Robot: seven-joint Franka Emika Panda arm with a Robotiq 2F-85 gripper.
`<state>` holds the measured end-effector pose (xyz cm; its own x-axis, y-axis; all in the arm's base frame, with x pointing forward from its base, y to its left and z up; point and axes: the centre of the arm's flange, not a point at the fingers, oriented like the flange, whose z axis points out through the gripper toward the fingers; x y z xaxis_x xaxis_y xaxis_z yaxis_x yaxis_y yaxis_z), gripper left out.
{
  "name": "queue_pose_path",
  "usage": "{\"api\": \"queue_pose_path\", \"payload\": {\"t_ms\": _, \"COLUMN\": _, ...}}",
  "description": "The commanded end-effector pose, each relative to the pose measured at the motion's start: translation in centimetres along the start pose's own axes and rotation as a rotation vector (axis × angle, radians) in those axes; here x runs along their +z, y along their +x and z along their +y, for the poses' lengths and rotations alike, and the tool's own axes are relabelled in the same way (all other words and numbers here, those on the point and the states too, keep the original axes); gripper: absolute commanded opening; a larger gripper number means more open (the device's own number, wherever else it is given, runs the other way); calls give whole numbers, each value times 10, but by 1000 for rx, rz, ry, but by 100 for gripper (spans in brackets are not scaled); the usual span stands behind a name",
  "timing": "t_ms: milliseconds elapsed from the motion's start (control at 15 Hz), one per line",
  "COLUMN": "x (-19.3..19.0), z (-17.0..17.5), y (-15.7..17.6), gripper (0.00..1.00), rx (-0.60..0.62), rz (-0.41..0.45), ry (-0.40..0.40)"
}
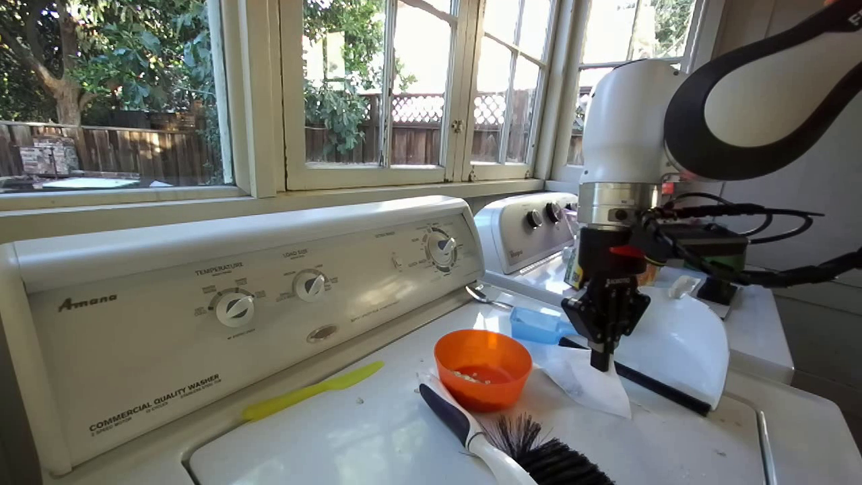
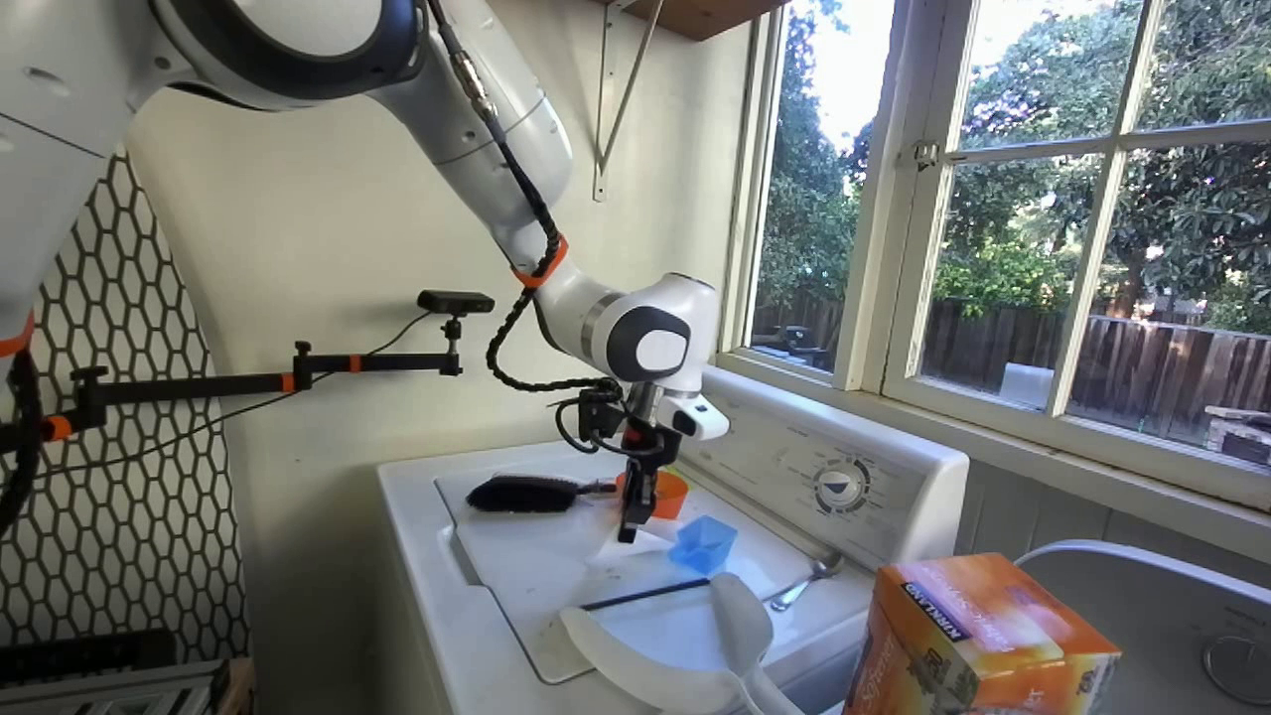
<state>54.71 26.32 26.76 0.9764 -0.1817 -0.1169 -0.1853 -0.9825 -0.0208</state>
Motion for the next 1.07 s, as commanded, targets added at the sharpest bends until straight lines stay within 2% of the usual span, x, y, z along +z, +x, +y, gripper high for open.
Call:
{"api": "queue_pose_path", "payload": {"t_ms": 0, "x": -1, "z": -8, "y": 2, "gripper": 0, "rx": 11, "rz": 4, "ry": -19}}
{"api": "queue_pose_path", "payload": {"t_ms": 667, "x": 13, "z": -25, "y": 4, "gripper": 0, "rx": 19, "rz": 43, "ry": -5}}
{"api": "queue_pose_path", "payload": {"t_ms": 1000, "x": 18, "z": -32, "y": 10, "gripper": 0, "rx": 22, "rz": 95, "ry": 5}}
